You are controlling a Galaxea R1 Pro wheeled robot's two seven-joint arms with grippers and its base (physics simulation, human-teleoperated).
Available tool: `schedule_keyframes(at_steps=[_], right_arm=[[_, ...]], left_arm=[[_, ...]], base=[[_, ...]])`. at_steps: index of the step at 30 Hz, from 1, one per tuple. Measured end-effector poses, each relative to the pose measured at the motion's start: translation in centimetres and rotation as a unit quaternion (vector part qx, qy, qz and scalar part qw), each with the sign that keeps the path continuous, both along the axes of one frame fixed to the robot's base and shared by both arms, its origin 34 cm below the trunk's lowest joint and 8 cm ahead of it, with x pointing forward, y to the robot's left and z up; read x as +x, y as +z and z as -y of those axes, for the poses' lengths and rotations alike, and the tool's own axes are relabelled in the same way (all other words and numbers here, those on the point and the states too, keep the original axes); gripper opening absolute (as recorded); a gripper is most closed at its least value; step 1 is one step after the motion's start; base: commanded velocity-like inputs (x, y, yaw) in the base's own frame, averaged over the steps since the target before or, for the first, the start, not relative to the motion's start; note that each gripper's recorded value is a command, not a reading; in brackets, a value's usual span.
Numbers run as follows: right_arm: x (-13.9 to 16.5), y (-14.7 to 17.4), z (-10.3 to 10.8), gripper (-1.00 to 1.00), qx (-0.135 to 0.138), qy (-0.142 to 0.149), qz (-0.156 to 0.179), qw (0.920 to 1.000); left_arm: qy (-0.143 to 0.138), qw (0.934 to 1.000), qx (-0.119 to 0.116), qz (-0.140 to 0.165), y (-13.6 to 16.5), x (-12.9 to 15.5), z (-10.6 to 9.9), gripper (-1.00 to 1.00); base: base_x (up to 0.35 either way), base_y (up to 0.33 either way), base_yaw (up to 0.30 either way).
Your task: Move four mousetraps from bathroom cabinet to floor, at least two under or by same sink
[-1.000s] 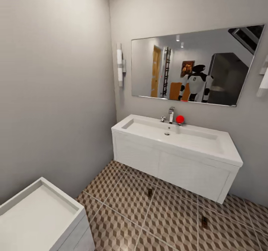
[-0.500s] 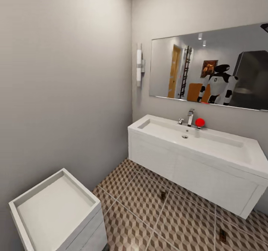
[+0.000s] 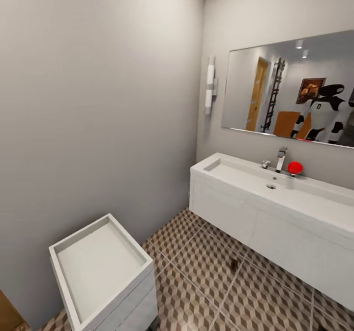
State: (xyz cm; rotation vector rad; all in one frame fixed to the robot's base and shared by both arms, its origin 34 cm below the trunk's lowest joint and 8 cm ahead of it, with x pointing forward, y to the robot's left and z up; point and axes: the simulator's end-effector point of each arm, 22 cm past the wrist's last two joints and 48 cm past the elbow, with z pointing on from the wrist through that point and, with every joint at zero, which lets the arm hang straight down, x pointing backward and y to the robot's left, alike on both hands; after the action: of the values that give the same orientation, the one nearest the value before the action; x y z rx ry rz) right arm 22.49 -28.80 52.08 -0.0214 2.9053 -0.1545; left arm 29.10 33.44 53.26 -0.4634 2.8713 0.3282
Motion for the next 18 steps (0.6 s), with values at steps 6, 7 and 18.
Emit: schedule_keyframes(at_steps=[6, 7, 18], right_arm=[[-0.05, -0.01, 0.00, 1.00, 0.000, 0.000, -0.001, 1.0000], [-0.04, -0.01, 0.00, 1.00, 0.000, 0.000, -0.001, 1.0000], [-0.04, -0.01, 0.03, 1.00, 0.000, 0.000, -0.001, 1.0000]], left_arm=[[0.002, 1.0000, 0.000, 0.000, 0.00, -0.01, 0.01, 1.00], [0.002, 1.0000, 0.000, 0.000, 0.00, -0.02, 0.01, 1.00], [0.000, 1.0000, 0.000, 0.000, 0.00, 0.00, 0.00, 1.00]], base=[[0.000, 0.000, 0.298], [0.000, 0.000, 0.298], [0.000, 0.000, 0.298]])
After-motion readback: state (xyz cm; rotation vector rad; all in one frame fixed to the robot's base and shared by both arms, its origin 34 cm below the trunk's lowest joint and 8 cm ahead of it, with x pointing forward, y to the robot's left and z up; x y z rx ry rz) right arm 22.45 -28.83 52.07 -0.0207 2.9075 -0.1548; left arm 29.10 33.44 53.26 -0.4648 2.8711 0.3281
